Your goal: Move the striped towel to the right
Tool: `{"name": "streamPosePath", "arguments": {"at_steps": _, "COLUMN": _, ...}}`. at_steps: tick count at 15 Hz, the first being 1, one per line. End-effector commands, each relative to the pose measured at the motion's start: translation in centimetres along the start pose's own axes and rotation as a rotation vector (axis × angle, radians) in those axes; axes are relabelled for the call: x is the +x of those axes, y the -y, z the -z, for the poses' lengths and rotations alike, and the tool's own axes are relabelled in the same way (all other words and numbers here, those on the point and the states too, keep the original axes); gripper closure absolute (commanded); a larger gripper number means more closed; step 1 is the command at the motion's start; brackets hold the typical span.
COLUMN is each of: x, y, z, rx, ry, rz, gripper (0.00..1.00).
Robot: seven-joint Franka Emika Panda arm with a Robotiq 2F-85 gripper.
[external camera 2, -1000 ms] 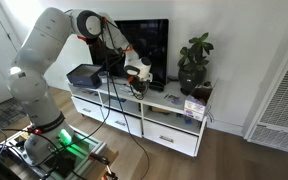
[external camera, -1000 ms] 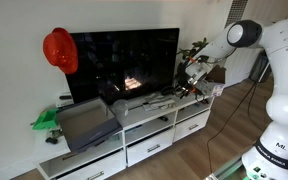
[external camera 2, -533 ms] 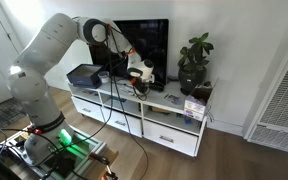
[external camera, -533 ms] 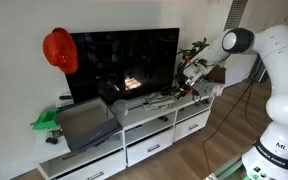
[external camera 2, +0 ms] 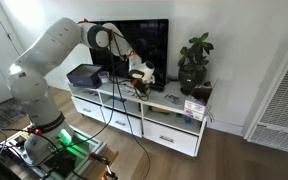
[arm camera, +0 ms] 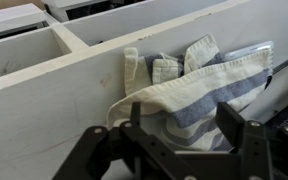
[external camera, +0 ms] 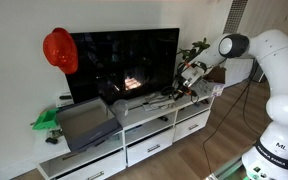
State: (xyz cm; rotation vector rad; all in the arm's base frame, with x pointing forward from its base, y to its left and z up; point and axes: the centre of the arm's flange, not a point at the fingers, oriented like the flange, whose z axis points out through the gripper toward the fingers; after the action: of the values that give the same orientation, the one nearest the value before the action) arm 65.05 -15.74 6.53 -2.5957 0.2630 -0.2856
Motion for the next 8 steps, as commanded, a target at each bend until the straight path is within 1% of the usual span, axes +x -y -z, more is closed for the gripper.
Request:
{"name": "streamPosePath", "arguments": {"at_steps": 1, "x": 1.2, "y": 0.0, "z": -1.12, "rx": 0.014, "ry": 0.025, "rz": 0.027, "gripper": 0.38}}
{"name": "streamPosePath", "arguments": {"at_steps": 3, "x": 1.32, "y": 0.2, "z": -1.43, "rx": 0.013, "ry": 0.032, "rz": 0.039, "gripper": 0.42}}
{"name": "streamPosePath", "arguments": {"at_steps": 4, "x": 1.41, "y": 0.35, "z": -1.54, "rx": 0.012, "ry": 0.035, "rz": 0.045, "gripper": 0.51}}
{"name": "streamPosePath", "arguments": {"at_steps": 5, "x": 1.46, "y": 0.44, "z": -1.67, "rx": 0.012, "ry": 0.038, "rz": 0.05, "gripper": 0.5}}
{"name": "streamPosePath", "arguments": {"at_steps": 6, "x": 1.49, "y": 0.58, "z": -1.7, "rx": 0.012, "ry": 0.04, "rz": 0.054, "gripper": 0.54}}
{"name": "streamPosePath", "arguments": {"at_steps": 7, "x": 1.51, "y": 0.71, "z": -1.69, "rx": 0.012, "ry": 0.042, "rz": 0.058, "gripper": 0.65}}
{"name": "streamPosePath", "arguments": {"at_steps": 8, "x": 1.5, "y": 0.86, "z": -1.58, "rx": 0.012, "ry": 0.043, "rz": 0.058, "gripper": 0.65}}
